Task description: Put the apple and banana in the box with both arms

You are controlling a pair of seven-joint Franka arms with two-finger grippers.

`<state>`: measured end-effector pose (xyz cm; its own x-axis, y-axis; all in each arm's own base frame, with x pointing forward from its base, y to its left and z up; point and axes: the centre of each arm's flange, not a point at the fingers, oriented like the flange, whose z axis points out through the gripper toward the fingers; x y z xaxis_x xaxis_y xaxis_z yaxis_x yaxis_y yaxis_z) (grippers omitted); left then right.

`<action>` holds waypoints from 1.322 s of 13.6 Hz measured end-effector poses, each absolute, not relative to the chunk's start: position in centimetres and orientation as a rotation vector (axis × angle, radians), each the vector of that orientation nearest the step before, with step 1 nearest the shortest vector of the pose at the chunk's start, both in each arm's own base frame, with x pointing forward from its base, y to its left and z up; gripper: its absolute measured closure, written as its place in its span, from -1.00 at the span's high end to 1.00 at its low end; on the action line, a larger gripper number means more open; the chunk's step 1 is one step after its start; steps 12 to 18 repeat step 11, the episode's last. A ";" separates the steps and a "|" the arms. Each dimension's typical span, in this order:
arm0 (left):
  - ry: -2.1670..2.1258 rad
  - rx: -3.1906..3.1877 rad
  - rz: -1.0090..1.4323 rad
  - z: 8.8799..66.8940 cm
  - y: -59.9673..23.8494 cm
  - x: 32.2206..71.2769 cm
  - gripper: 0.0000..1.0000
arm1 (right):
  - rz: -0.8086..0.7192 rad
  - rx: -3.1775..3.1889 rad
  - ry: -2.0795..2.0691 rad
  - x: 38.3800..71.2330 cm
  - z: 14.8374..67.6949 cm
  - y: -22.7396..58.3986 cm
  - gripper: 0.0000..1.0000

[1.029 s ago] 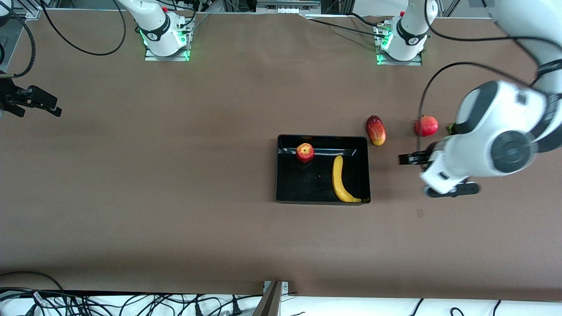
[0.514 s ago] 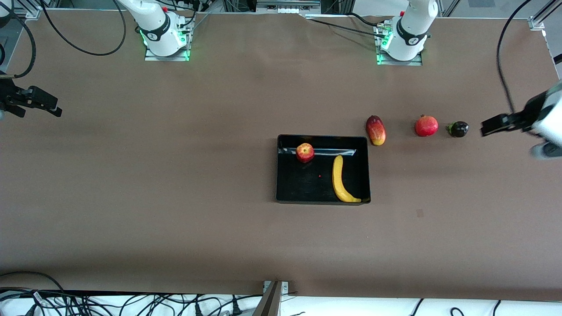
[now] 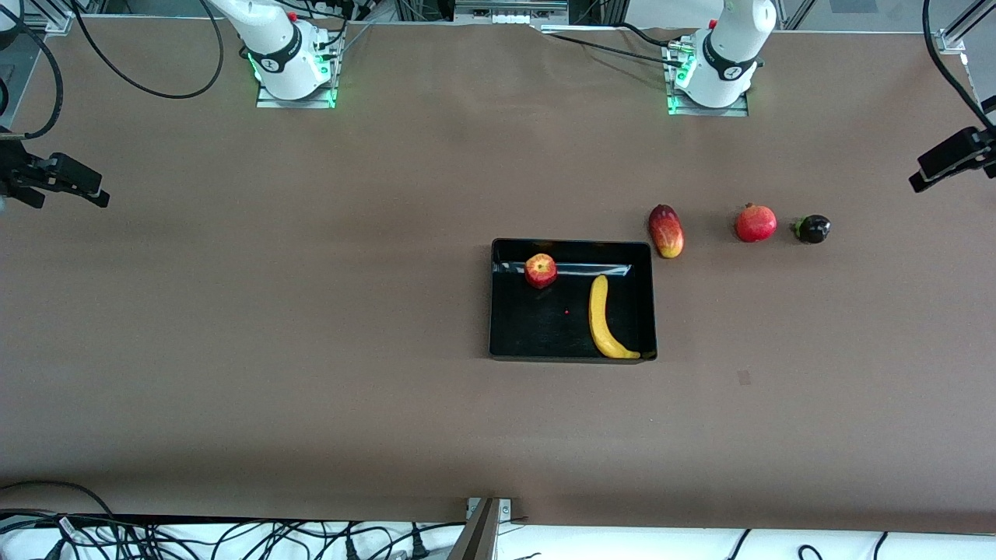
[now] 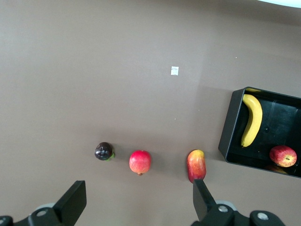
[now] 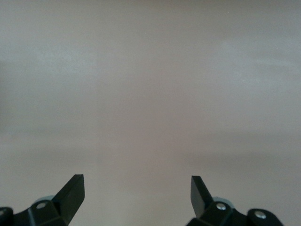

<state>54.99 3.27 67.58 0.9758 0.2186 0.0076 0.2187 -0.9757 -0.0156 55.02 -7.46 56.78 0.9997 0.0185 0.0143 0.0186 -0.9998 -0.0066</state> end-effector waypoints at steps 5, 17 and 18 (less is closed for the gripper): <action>-0.318 -3.104 -0.047 66.7 2.1 53.0 1.00 | -0.021 -3.135 -0.027 55.1 56.7 -7.5 1.00; -0.268 -3.150 -0.039 65.6 -0.2 51.3 1.00 | -0.020 -3.135 -0.024 55.1 56.7 -7.6 1.00; -0.268 -3.150 -0.039 65.6 -0.2 51.3 1.00 | -0.020 -3.135 -0.024 55.1 56.7 -7.6 1.00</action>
